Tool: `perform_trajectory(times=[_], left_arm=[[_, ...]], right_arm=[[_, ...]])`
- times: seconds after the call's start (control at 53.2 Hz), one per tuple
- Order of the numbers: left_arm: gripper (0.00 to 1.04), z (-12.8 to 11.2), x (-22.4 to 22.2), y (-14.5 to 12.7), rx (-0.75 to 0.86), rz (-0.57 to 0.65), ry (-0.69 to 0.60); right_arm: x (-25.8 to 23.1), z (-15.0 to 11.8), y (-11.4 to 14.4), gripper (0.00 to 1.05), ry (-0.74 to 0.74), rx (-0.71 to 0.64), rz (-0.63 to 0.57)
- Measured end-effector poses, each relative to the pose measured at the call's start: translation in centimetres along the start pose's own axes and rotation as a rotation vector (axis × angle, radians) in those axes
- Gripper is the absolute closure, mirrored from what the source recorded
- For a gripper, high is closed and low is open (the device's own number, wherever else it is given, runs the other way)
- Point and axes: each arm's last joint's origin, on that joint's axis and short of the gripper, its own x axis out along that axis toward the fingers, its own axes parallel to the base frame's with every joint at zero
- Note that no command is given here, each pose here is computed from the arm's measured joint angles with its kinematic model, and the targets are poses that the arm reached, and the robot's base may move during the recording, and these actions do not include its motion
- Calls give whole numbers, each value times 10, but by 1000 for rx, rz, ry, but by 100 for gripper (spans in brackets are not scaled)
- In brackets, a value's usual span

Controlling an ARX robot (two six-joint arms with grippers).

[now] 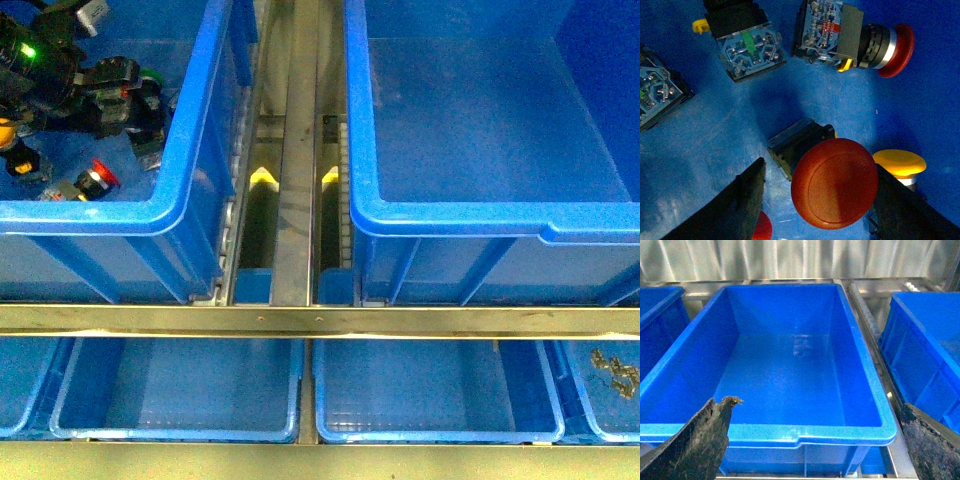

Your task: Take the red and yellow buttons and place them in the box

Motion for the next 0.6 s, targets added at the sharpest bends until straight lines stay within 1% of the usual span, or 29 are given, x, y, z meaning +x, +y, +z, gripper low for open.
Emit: perform_trajectory(times=[0.15,0.188,0.414,0.47,0.602], left_arm=[[69,0,0,0,-1,1,0],[71,0,0,0,-2,1,0],[72,1,-3,6,-32,9,-24],[72,3,-5,12,-72,9,-59],[72,9,-27,28,-206,-14,-159]], right_arm=[[0,0,0,6,0,0,0],[0,0,0,6,0,0,0],[0,0,0,6,0,0,0],[0,0,0,6,0,0,0],[0,0,0,6,0,0,0]])
